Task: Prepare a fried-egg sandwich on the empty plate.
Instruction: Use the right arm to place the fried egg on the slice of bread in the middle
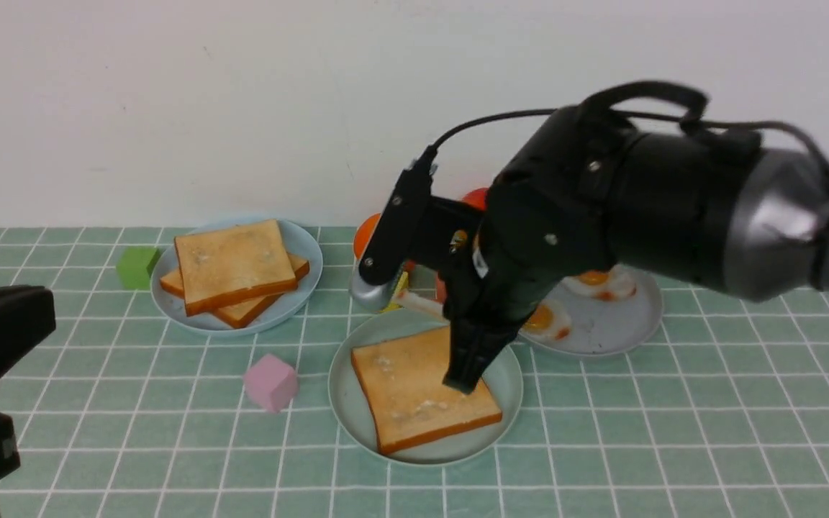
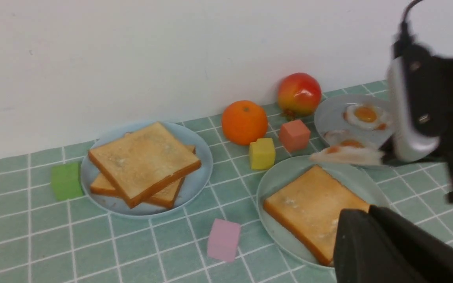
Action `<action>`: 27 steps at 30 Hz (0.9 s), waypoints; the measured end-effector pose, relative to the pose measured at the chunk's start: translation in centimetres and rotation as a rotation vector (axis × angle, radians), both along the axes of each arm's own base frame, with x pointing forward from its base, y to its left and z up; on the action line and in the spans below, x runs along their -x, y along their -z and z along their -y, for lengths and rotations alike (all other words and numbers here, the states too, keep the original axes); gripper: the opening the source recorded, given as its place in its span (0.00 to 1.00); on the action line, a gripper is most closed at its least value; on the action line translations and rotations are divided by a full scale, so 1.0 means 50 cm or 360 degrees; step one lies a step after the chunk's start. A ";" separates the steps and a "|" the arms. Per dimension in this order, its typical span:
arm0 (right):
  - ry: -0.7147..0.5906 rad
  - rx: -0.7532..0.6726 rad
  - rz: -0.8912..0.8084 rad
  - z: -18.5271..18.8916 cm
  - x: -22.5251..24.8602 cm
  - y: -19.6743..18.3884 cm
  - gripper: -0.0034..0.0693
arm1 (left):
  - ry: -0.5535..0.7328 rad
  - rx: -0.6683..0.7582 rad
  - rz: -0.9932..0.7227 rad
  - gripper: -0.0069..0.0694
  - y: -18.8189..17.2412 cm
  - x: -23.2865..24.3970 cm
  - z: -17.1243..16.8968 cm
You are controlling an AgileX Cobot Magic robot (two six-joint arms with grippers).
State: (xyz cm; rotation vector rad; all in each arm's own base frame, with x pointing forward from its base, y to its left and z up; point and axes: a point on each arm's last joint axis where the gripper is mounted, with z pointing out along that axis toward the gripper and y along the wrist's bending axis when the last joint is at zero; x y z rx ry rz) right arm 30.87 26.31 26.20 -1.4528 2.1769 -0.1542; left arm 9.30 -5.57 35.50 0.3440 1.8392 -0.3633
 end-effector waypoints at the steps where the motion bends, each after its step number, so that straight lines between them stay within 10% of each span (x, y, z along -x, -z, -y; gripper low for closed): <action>1: -0.0003 0.0015 -0.0004 -0.003 -0.004 0.010 0.14 | 0.0008 0.0008 0.0003 0.13 -0.001 0.000 0.001; 27: 0.0016 0.0209 0.0010 -0.017 -0.043 0.116 0.14 | 0.0154 0.0165 0.0045 0.14 -0.013 0.007 0.020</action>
